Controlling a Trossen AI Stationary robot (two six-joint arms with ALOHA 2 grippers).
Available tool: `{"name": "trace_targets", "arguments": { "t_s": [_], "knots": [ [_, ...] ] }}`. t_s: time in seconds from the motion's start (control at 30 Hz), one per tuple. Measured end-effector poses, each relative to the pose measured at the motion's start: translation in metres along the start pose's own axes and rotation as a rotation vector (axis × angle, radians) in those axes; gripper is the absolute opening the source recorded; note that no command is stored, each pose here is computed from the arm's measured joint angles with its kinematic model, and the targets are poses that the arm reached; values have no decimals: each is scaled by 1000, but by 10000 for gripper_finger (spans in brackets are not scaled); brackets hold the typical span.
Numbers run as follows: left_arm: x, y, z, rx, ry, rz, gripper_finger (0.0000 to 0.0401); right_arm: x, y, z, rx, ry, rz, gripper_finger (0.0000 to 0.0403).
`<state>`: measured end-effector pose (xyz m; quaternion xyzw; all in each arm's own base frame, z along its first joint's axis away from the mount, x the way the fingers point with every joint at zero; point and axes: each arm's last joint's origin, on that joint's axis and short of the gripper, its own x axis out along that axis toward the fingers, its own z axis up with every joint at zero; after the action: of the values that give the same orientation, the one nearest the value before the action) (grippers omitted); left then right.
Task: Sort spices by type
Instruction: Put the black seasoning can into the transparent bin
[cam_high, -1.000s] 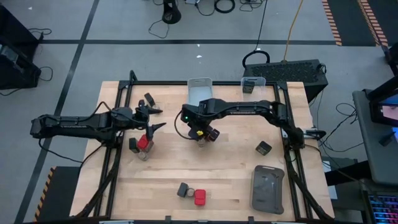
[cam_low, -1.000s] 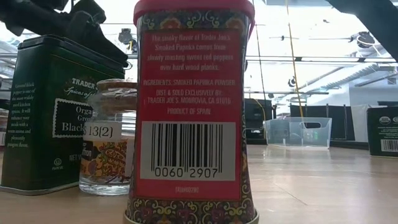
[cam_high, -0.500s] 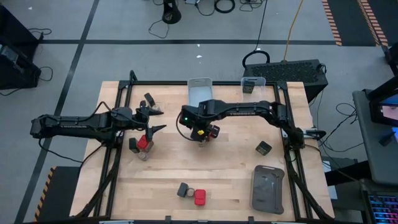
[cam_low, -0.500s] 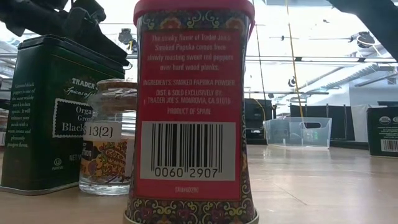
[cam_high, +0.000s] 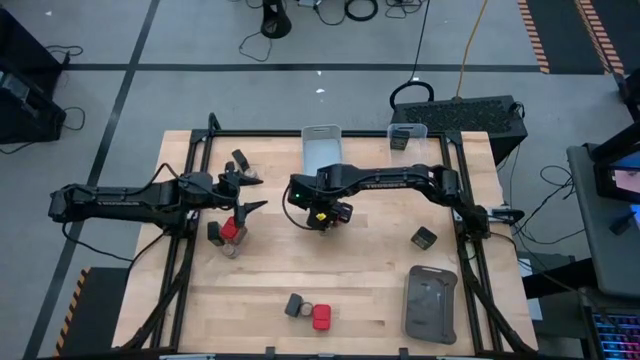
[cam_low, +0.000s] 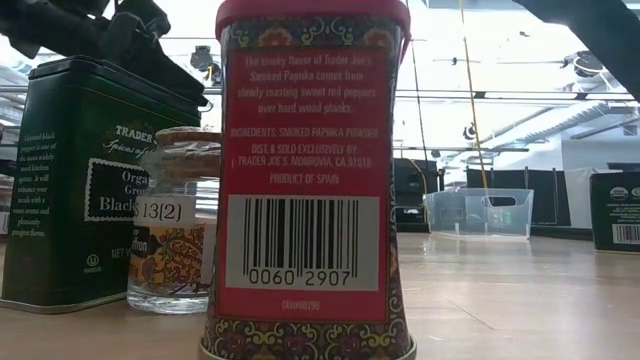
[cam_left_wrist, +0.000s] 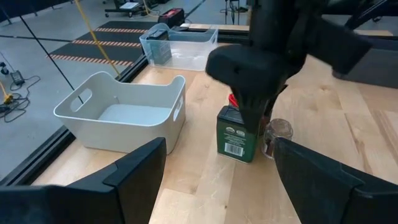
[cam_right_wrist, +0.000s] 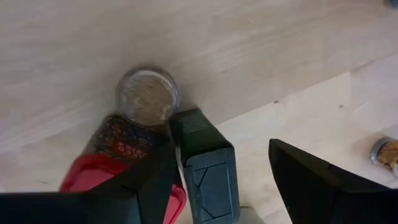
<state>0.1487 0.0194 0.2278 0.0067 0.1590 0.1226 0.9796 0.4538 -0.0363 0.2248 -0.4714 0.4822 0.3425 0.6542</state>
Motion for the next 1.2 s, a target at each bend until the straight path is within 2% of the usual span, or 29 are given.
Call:
{"name": "trace_targets", "arguments": {
  "t_s": [0.73,0.97,1.2],
  "knots": [
    [0,0,-1,1,6,0,301,7,-6,-29,50,64,5,238],
    [0,0,-1,1,7,0,301,7,-4,-29,-2,63,23,214],
    [0,0,-1,2,9,0,301,14,0,-28,-40,65,47,212]
  ]
}}
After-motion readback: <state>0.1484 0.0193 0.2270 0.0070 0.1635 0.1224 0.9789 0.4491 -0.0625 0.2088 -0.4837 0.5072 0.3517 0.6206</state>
